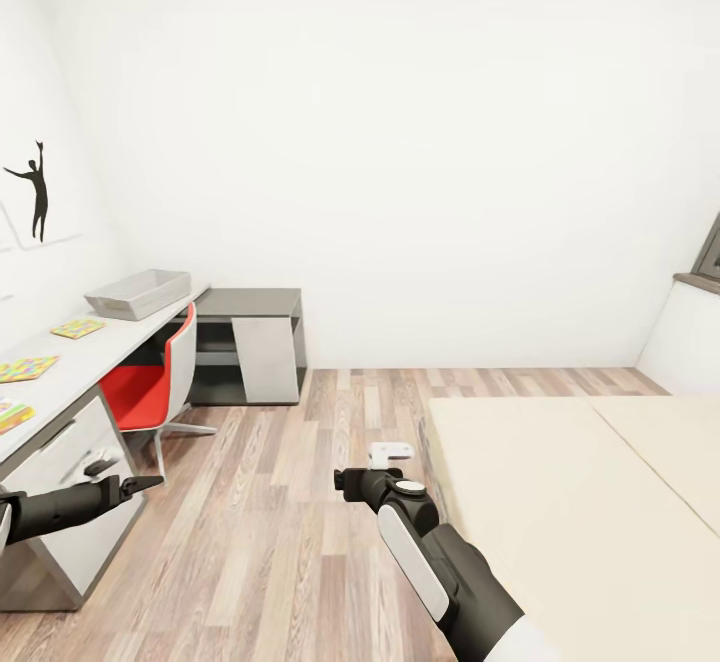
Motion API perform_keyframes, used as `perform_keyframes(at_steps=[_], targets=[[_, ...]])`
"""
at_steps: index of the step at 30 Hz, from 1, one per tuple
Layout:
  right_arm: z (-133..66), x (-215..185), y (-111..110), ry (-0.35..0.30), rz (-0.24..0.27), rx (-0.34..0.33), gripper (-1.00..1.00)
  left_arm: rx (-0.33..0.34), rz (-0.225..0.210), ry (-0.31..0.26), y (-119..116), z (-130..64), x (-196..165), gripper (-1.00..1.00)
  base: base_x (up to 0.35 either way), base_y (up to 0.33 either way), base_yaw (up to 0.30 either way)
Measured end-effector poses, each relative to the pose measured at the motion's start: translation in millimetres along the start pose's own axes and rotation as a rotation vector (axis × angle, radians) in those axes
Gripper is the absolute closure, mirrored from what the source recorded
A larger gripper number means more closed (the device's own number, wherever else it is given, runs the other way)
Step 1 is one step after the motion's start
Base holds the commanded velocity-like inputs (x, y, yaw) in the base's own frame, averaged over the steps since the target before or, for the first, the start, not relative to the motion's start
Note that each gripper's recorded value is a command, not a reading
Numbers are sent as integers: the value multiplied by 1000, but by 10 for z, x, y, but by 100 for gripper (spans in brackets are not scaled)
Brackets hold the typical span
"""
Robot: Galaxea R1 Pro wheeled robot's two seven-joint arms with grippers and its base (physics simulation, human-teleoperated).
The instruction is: Put all the toys in the child's room - the three board games (two on the bed and one on the table), the two jigsaw puzzles on the table, and the tennis ball on the table - inside the toy box on the table in the child's room.
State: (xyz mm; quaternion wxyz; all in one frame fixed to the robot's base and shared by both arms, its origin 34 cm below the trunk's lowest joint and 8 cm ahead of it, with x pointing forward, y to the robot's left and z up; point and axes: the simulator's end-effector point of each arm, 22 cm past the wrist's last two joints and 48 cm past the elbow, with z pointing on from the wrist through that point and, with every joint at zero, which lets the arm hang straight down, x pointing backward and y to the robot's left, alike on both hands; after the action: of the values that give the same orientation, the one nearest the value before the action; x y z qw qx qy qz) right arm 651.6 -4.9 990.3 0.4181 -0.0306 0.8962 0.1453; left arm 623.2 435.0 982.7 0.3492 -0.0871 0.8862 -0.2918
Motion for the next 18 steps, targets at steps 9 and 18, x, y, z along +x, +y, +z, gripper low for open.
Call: perform_keyframes(at_steps=[9, 18], targets=[[-1, -2, 0, 0, 0, 0, -100, 1, -1, 0, -4, 4, 2, -100, 0, -272, 0], [-2, -6, 1, -2, 0, 0, -100, 2, -1, 1, -6, 6, 4, -100, 0, -294, 0]])
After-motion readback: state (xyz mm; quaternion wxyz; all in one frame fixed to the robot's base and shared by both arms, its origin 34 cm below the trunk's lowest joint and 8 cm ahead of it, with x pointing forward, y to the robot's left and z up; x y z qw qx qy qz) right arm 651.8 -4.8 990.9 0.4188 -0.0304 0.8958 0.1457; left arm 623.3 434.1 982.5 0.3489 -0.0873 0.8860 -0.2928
